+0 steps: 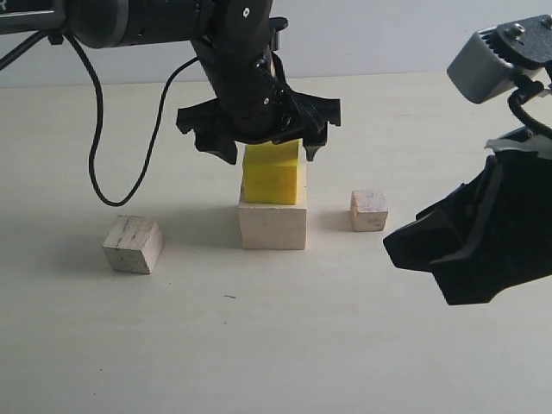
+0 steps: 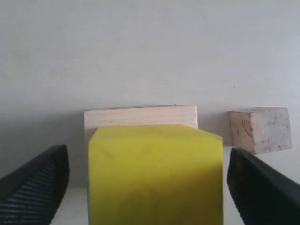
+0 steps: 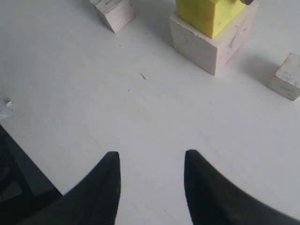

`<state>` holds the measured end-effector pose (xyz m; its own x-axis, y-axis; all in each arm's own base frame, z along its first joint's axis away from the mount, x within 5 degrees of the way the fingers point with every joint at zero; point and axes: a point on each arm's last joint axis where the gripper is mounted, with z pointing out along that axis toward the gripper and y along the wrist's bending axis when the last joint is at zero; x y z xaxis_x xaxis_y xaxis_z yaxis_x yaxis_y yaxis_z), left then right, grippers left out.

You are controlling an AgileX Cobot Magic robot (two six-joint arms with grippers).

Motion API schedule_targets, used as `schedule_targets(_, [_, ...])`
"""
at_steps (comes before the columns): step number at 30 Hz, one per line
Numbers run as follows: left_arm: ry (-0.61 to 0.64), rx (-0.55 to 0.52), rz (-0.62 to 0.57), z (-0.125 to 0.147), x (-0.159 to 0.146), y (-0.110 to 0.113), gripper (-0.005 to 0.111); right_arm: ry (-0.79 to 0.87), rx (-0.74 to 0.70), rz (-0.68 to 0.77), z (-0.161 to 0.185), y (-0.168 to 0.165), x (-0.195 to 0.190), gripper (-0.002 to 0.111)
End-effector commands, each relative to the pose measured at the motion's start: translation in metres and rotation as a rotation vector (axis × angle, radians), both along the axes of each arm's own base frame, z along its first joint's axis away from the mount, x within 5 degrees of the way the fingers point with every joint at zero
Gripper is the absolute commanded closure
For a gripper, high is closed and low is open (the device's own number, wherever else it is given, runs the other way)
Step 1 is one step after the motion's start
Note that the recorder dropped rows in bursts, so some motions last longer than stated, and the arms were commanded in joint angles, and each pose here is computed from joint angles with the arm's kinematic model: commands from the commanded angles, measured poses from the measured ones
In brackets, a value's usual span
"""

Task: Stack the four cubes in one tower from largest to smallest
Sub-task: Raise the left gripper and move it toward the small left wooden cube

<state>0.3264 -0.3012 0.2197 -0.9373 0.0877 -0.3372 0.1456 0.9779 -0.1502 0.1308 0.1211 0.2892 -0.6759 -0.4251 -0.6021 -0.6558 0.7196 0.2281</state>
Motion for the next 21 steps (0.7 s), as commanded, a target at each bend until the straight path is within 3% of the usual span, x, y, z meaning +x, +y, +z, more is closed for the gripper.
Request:
schedule_targets(1, [-0.028,-0.033,-0.005,0.019,-0.005,0.000,0.019,-0.002,-0.003,-0.002,-0.001,-0.001,0.000,0.066])
schedule_targets(13, [-0.069,-0.020,-0.013,0.054,-0.015,0.014,0.021,0.002,-0.005,-0.001,-0.001,-0.001,0.000,0.066])
schedule_targets(18, [-0.095,-0.014,-0.028,0.081,-0.025,0.026,0.045,0.002,-0.005,-0.001,-0.001,-0.001,0.000,0.066])
schedule_targets(21, [-0.110,-0.005,-0.052,0.098,-0.033,0.034,0.070,0.002,-0.005,-0.001,-0.001,-0.001,0.000,0.066])
